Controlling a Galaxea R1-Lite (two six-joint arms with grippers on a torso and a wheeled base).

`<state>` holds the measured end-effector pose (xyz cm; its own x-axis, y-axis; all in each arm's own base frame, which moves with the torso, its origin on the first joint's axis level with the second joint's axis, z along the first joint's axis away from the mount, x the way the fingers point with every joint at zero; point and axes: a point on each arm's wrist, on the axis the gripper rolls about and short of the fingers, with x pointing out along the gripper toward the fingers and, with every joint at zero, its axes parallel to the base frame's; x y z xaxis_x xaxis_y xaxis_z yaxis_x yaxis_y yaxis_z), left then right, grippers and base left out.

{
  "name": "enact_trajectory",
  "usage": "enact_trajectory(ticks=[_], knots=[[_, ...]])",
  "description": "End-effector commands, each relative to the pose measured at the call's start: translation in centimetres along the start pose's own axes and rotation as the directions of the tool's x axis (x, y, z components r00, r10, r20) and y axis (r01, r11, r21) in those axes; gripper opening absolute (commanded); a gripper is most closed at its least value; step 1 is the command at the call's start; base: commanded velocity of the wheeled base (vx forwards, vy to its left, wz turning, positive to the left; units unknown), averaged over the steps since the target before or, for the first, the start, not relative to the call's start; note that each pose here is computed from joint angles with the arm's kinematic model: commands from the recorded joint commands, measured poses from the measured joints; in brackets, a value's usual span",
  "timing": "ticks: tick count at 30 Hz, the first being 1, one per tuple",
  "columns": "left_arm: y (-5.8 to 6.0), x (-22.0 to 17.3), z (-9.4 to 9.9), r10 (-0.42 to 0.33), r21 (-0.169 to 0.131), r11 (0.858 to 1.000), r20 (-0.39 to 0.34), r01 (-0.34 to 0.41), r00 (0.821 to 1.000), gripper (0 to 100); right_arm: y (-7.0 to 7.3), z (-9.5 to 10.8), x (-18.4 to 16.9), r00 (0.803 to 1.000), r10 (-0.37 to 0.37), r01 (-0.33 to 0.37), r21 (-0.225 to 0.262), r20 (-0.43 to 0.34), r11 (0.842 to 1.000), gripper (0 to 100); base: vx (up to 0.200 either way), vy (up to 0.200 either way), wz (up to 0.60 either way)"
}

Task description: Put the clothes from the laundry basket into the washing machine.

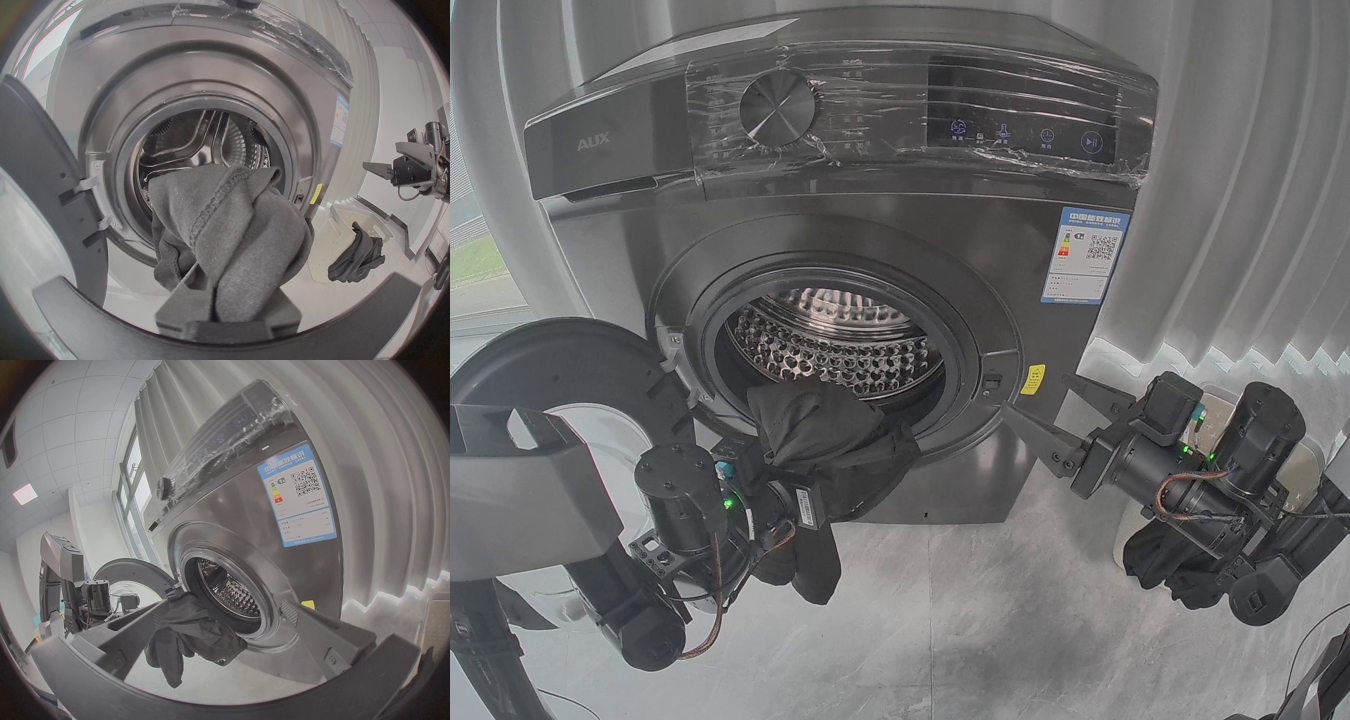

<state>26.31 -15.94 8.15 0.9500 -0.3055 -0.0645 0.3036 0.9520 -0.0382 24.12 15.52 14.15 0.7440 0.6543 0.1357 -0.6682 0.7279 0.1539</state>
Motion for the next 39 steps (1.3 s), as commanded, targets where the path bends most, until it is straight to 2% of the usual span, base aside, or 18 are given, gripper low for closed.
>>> enact_trajectory(ticks=[1,10,22,39], knots=[[0.00,0.01,-0.08,0.000,0.000,1.000,-0.002,0.000,1.000,0,0.01,-0.05,0.02,1.000,0.001,-0.001,0.000,-0.002,1.000,100,0.000,0.000,0.00],[-0.01,-0.09,-0.23,0.001,0.002,1.000,-0.010,-0.001,1.000,0,0.05,-0.05,0.03,1.000,0.001,-0.001,0.000,-0.001,1.000,100,0.000,0.000,0.00],[-0.01,-0.02,-0.58,0.002,0.005,1.000,-0.022,-0.001,1.000,0,0.05,-0.05,0.03,1.000,0.001,-0.001,0.000,-0.001,1.000,100,0.000,0.200,0.00],[-0.29,-0.01,-0.83,-0.004,0.008,1.000,-0.029,0.004,1.000,0,-0.02,-0.14,0.05,1.000,-0.001,0.001,0.001,-0.004,1.000,100,0.000,0.000,0.00]])
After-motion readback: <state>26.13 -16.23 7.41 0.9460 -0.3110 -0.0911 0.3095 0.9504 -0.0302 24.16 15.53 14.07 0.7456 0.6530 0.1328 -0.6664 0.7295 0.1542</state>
